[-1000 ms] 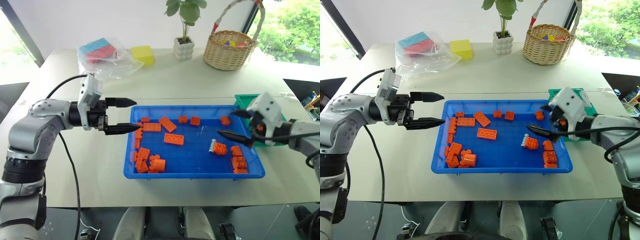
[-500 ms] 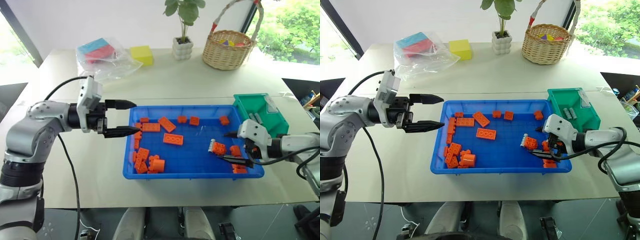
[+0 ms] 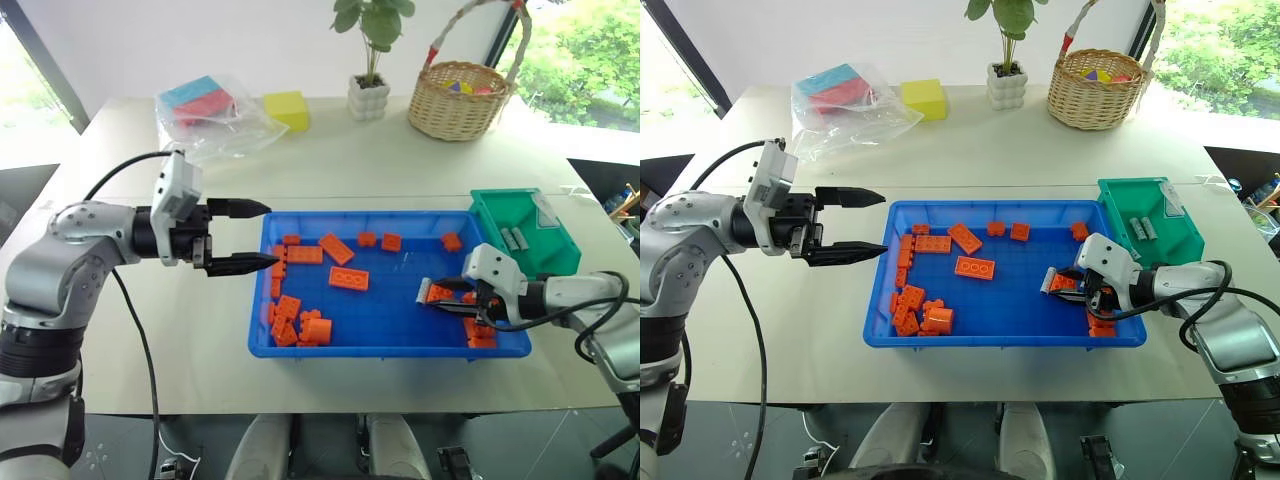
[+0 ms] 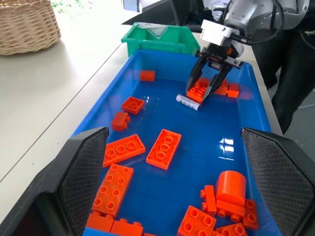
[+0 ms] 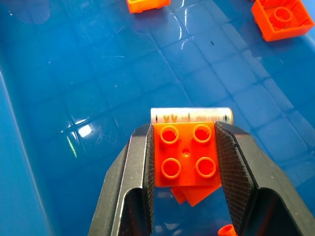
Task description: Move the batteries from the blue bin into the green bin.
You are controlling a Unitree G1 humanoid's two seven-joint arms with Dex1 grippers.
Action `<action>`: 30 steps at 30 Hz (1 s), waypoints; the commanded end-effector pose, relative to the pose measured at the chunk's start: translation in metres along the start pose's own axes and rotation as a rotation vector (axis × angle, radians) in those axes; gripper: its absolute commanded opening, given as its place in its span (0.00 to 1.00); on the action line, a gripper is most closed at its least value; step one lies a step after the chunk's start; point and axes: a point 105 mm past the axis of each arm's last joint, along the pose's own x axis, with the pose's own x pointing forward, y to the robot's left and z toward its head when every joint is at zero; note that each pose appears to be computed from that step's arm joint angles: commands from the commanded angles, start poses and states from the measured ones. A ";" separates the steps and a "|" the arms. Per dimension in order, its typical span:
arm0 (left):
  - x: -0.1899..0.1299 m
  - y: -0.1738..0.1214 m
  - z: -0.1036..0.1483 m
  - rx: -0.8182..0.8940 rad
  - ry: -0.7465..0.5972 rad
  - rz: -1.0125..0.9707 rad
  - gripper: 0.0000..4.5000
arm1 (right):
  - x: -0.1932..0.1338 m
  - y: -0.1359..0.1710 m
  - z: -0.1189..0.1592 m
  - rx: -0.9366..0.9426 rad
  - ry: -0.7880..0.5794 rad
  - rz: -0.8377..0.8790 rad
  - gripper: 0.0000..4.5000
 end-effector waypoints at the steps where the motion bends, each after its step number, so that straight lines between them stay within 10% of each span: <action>1: -0.005 0.003 0.014 0.052 -0.021 0.017 1.00 | -0.013 -0.013 0.029 -0.018 -0.085 -0.053 0.27; 11: -0.001 0.006 0.016 0.062 -0.036 0.014 1.00 | 0.026 -0.060 0.032 0.013 -0.041 -0.241 0.27; 18: -0.003 0.008 0.018 0.069 -0.038 0.021 1.00 | 0.029 -0.071 0.051 -0.054 -0.068 -0.227 0.99; 30: -0.004 0.009 0.018 0.071 -0.048 0.042 1.00 | 0.016 -0.033 0.084 -0.471 0.001 0.275 0.99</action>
